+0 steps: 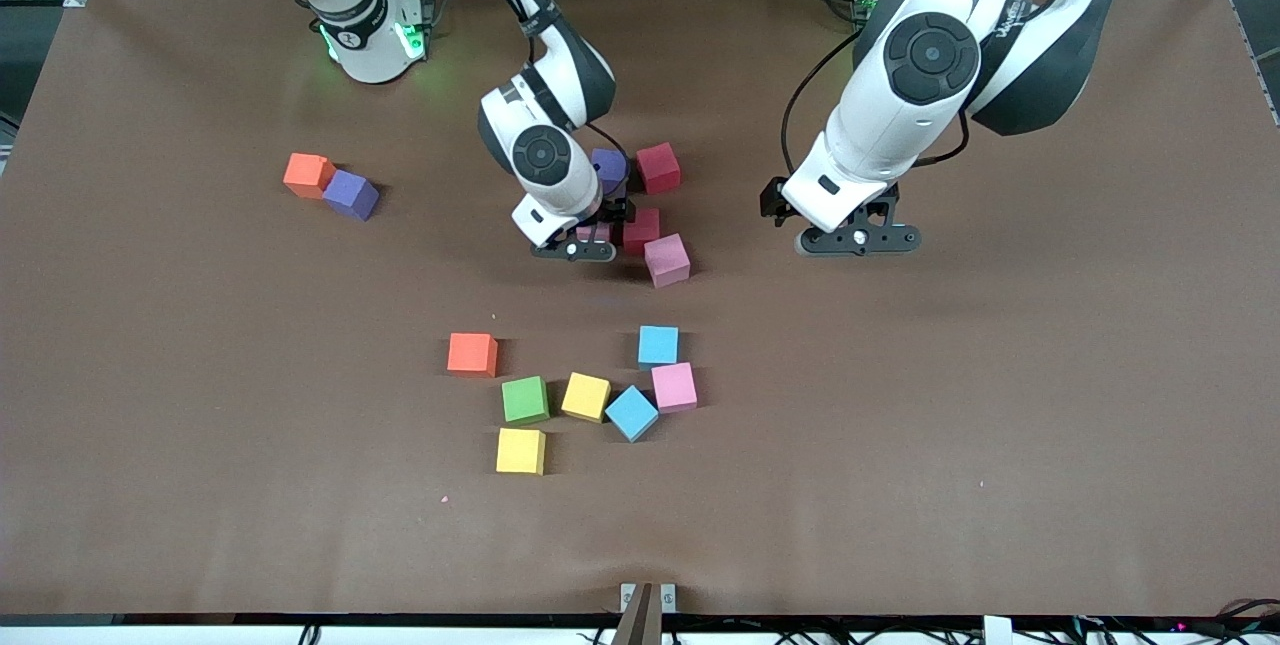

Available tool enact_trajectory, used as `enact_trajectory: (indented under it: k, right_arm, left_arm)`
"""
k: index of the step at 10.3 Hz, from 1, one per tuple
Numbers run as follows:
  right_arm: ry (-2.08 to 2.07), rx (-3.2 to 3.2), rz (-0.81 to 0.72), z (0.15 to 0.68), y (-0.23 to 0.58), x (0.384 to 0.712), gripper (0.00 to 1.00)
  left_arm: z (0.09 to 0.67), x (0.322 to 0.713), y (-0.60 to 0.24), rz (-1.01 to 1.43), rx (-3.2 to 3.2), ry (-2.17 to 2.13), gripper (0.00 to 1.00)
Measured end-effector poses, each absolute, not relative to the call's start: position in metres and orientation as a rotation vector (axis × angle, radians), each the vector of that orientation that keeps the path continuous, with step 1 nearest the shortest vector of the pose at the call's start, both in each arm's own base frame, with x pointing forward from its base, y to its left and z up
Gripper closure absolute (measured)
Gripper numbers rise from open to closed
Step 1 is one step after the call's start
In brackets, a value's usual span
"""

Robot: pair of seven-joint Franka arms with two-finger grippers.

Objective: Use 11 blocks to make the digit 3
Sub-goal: 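Close the right gripper on the lavender cube and lift it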

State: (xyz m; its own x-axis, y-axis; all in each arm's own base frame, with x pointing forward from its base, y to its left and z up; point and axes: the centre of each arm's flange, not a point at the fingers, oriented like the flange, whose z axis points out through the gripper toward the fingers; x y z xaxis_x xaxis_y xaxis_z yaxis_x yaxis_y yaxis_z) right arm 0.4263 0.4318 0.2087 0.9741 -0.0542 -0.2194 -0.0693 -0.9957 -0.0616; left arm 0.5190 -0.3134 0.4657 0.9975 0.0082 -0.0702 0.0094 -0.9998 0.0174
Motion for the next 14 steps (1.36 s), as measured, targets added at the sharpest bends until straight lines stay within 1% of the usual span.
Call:
enact_trajectory:
  k: [5, 6, 7, 8, 9, 12, 14]
  right_arm:
    - [0.103, -3.064, 0.353, 0.201, 0.427, 0.424, 0.00]
    - [0.103, -3.065, 0.354, 0.200, 0.427, 0.424, 0.02]
    - [0.105, -3.065, 0.354, 0.200, 0.427, 0.424, 0.15]
    - [0.110, -3.065, 0.353, 0.200, 0.426, 0.425, 0.30]
    - [0.118, -3.064, 0.349, 0.202, 0.425, 0.426, 0.40]
    - [0.144, -3.047, 0.327, 0.215, 0.412, 0.444, 0.40]
    - [0.040, -3.030, 0.338, 0.231, 0.392, 0.459, 0.40]
  left_arm:
    - [0.457, 0.522, -0.317, -0.084, 3.139, 0.047, 0.00]
    - [0.458, 0.522, -0.317, -0.078, 3.137, 0.050, 0.00]
    - [0.459, 0.523, -0.317, -0.071, 3.135, 0.052, 0.00]
    - [0.459, 0.523, -0.318, -0.070, 3.134, 0.052, 0.00]
    - [0.459, 0.523, -0.318, -0.070, 3.134, 0.052, 0.00]
    - [0.459, 0.522, -0.320, -0.070, 3.134, 0.046, 0.00]
    - [0.458, 0.519, -0.324, -0.073, 3.135, 0.051, 0.00]
